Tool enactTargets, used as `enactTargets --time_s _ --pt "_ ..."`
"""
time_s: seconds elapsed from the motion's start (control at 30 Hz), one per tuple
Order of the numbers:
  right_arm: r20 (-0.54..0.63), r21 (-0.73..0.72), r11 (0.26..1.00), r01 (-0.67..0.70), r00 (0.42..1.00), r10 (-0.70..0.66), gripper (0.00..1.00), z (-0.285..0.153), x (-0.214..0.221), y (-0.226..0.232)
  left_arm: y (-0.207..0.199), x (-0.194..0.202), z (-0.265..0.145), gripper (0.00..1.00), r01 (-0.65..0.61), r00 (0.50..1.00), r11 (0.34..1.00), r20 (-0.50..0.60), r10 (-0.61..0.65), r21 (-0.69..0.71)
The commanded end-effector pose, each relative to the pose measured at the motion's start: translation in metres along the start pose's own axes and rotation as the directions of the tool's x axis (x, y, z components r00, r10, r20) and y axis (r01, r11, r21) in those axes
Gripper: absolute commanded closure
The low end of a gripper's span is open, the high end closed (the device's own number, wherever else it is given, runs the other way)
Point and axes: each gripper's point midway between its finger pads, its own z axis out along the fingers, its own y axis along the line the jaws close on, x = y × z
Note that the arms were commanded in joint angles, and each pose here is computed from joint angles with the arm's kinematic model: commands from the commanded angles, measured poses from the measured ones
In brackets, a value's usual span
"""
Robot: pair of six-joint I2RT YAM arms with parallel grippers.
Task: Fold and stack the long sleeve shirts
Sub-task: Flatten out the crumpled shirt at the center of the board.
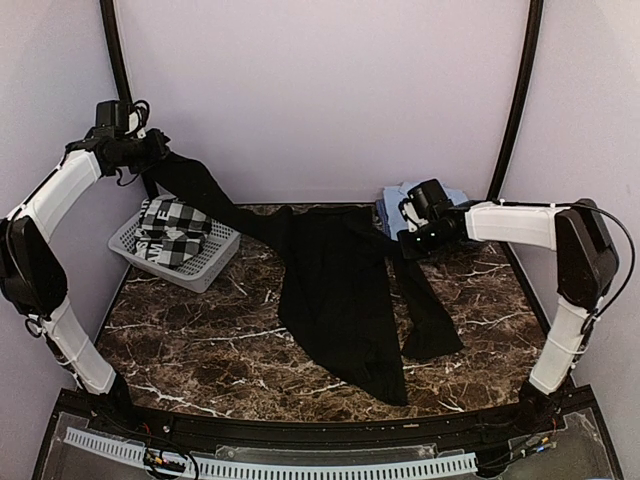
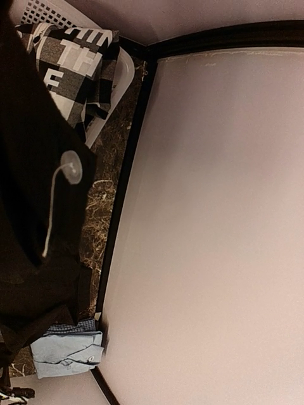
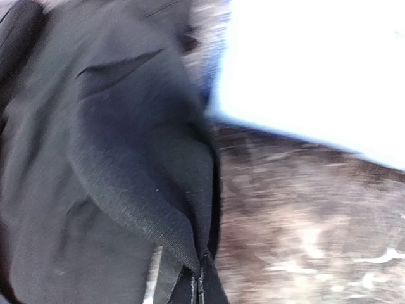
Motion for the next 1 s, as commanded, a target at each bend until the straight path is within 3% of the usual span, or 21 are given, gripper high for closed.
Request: enactTargets --time_s 0.0,0.3,0.57,0.7,0.87,0.97 --pt "0.022 0.094 0.99 -0.108 0.994 0.107 1.0 -0.014 -0.003 -0.054 0.012 -0.016 -0.011 1.0 -0.009 1.0 1.0 0.028 0.01 -0.017" --pt "0.022 0.189 0.952 -0.24 0.971 0.24 1.0 -0.015 0.006 -0.125 0.055 -0.023 -0.019 1.0 0.049 0.998 0.994 0.036 -0.046 -0.099" --pt "0.032 0.219 0.93 -0.296 0.955 0.296 1.0 -0.011 -0.001 -0.157 0.073 -0.023 -0.019 1.0 0.066 0.998 0.989 0.032 -0.063 -0.136" --pt "0.037 0.238 0.925 -0.296 0.954 0.296 1.0 -0.01 -0.008 -0.164 0.061 -0.019 -0.015 1.0 0.06 0.998 0.996 0.007 -0.06 -0.059" --pt "0.031 0.224 0.929 -0.293 0.955 0.294 1.0 -0.007 -0.017 -0.164 0.011 0.001 -0.015 1.0 0.026 0.999 0.989 -0.048 -0.019 0.145" --pt "0.03 0.191 0.937 -0.292 0.956 0.292 0.85 -0.007 -0.021 -0.157 -0.035 0.026 -0.018 1.0 -0.035 0.995 0.969 -0.079 0.056 0.243"
